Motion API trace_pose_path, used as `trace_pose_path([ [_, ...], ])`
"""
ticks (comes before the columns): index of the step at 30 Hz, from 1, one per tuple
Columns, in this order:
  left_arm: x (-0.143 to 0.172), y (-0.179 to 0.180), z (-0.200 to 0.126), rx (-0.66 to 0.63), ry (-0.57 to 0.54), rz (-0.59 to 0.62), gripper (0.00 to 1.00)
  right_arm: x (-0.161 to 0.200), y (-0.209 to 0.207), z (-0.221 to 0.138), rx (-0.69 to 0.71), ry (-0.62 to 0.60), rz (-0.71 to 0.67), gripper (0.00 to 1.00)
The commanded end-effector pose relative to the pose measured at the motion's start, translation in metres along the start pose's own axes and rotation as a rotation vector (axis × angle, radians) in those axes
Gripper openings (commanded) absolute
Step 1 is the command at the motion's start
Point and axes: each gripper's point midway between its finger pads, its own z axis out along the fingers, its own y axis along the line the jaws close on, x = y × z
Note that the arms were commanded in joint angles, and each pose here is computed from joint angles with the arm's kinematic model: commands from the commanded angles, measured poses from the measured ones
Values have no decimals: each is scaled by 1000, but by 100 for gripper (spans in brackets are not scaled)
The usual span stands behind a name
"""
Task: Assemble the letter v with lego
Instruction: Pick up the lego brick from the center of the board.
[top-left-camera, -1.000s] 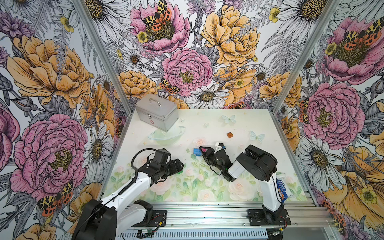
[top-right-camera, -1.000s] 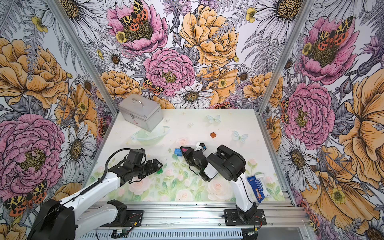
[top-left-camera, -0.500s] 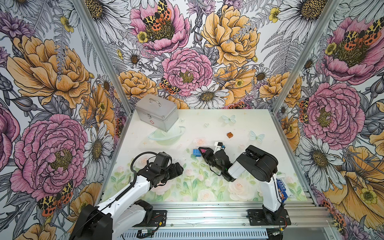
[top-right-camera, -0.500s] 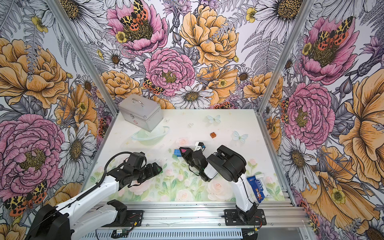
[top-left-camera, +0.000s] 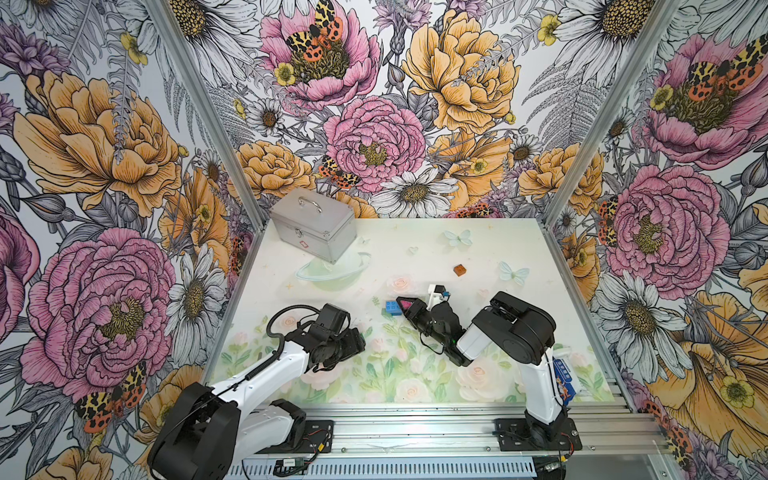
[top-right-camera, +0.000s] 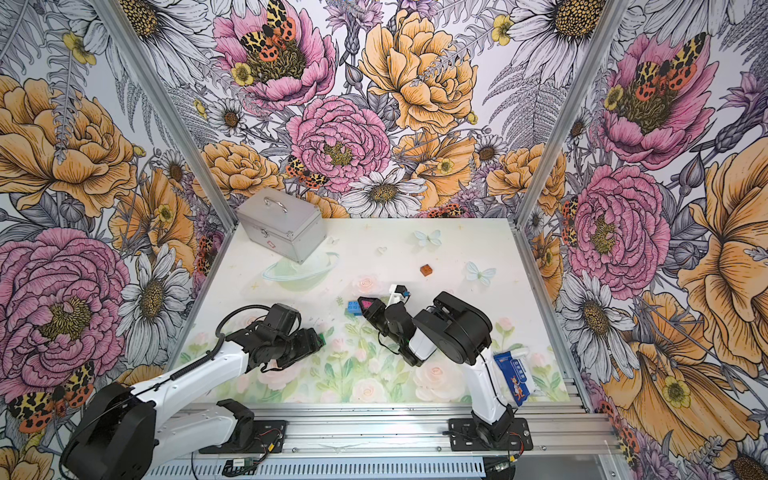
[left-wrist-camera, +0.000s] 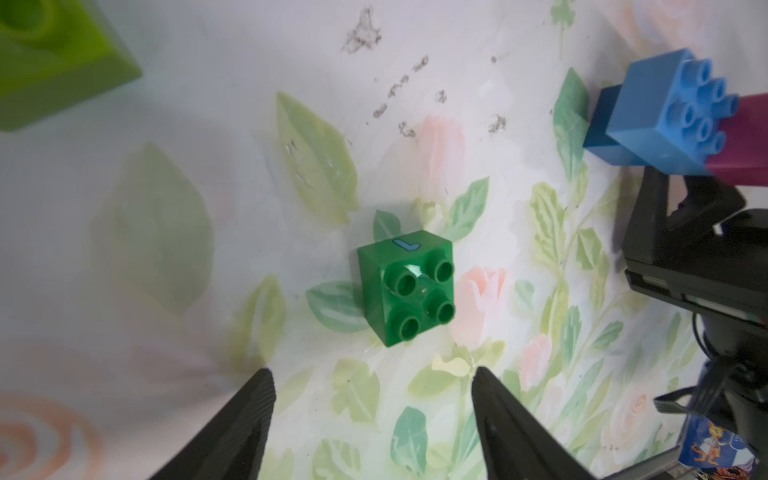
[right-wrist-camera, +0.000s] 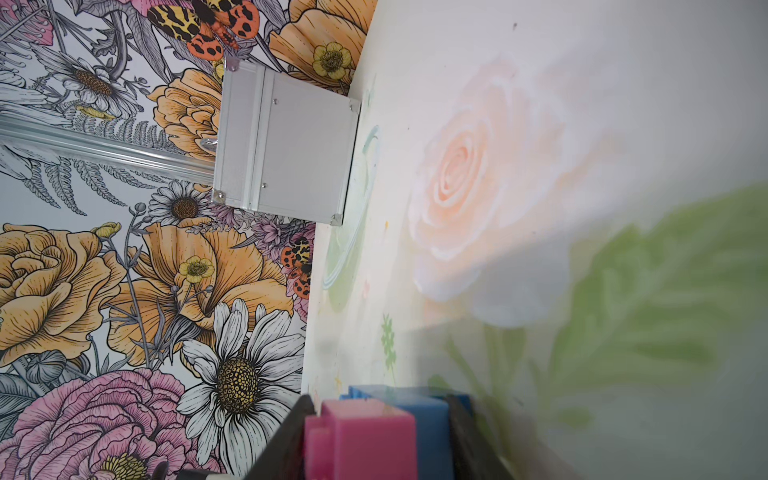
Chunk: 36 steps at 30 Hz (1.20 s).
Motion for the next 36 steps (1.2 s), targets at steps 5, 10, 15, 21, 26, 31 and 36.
trace_pose_path([
  [5,-25,-22,-1,-38,-73,43,72,10,-28,-4,84,26,-34,44],
  [10,-24,-23,10,-101,-45,66,59,11,-28,-4,85,30,-36,44],
  [15,-24,-18,19,-167,-39,88,52,10,-27,-5,82,28,-39,44],
  [21,-25,-17,22,-209,-37,117,39,9,-29,-6,86,28,-39,43],
  [26,-29,-27,18,-202,-41,157,24,8,-31,-6,91,25,-38,42],
  [31,-51,-67,-4,-131,-82,243,14,9,-32,-6,90,31,-38,41],
  [36,-71,-107,-12,-79,-87,327,13,9,-34,-8,95,28,-41,42],
])
